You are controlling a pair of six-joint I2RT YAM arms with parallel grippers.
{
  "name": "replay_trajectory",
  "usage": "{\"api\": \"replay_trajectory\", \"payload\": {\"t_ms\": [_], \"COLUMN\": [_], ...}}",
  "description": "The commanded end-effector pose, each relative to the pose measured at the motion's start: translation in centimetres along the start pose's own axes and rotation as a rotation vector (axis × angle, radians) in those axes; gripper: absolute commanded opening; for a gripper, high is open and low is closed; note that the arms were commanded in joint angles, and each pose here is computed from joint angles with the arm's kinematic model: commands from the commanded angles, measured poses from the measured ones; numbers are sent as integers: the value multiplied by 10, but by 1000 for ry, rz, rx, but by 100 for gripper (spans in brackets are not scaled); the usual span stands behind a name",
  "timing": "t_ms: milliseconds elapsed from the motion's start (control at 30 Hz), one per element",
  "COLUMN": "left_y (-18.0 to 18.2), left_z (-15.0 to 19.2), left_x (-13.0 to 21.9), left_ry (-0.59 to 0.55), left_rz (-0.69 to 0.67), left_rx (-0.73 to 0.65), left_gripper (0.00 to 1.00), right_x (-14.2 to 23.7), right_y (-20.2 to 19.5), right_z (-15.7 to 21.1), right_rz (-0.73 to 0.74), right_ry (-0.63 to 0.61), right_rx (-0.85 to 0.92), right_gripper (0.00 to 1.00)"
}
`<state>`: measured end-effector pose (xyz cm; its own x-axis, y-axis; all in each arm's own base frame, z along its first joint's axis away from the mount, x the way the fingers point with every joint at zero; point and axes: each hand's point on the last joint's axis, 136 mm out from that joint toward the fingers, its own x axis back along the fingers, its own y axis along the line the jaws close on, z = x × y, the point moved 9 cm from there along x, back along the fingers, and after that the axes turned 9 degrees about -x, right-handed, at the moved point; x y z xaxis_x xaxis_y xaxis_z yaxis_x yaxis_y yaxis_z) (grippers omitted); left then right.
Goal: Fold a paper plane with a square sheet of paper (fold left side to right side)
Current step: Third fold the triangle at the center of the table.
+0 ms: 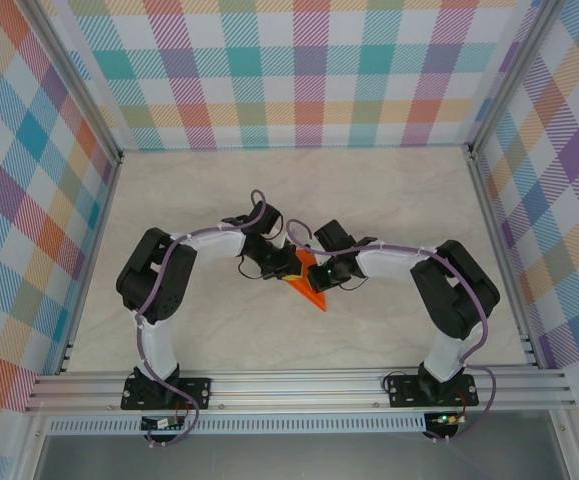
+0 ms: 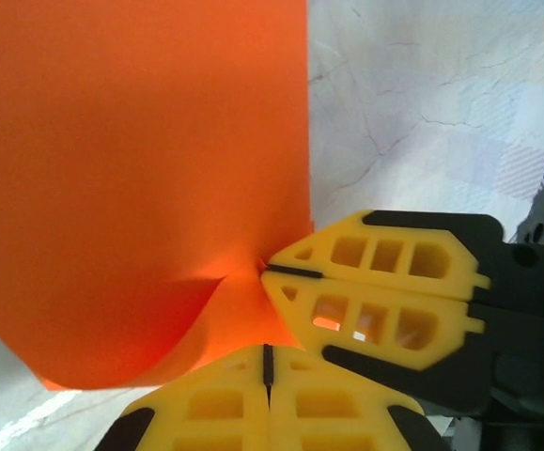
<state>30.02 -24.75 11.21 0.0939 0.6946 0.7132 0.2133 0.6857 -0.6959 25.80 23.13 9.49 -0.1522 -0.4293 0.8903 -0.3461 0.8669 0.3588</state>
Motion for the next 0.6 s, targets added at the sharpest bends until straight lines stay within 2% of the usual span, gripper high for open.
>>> {"api": "replay_trajectory", "payload": {"t_ms": [0,567], "left_y": [9,44], "left_z": [6,22], "left_x": [-10,-31], "left_ry": [24,72], "left_rz": [-18,-142], "left_rx": [24,82], "left_gripper": [5,3], "right_x": [-16,-9], "right_y": [-14,-9], "right_z": [29,23], "right_rz": [85,70], "right_ry": [148,125], "right_rx": [-25,-23], "right_gripper": [0,1]}}
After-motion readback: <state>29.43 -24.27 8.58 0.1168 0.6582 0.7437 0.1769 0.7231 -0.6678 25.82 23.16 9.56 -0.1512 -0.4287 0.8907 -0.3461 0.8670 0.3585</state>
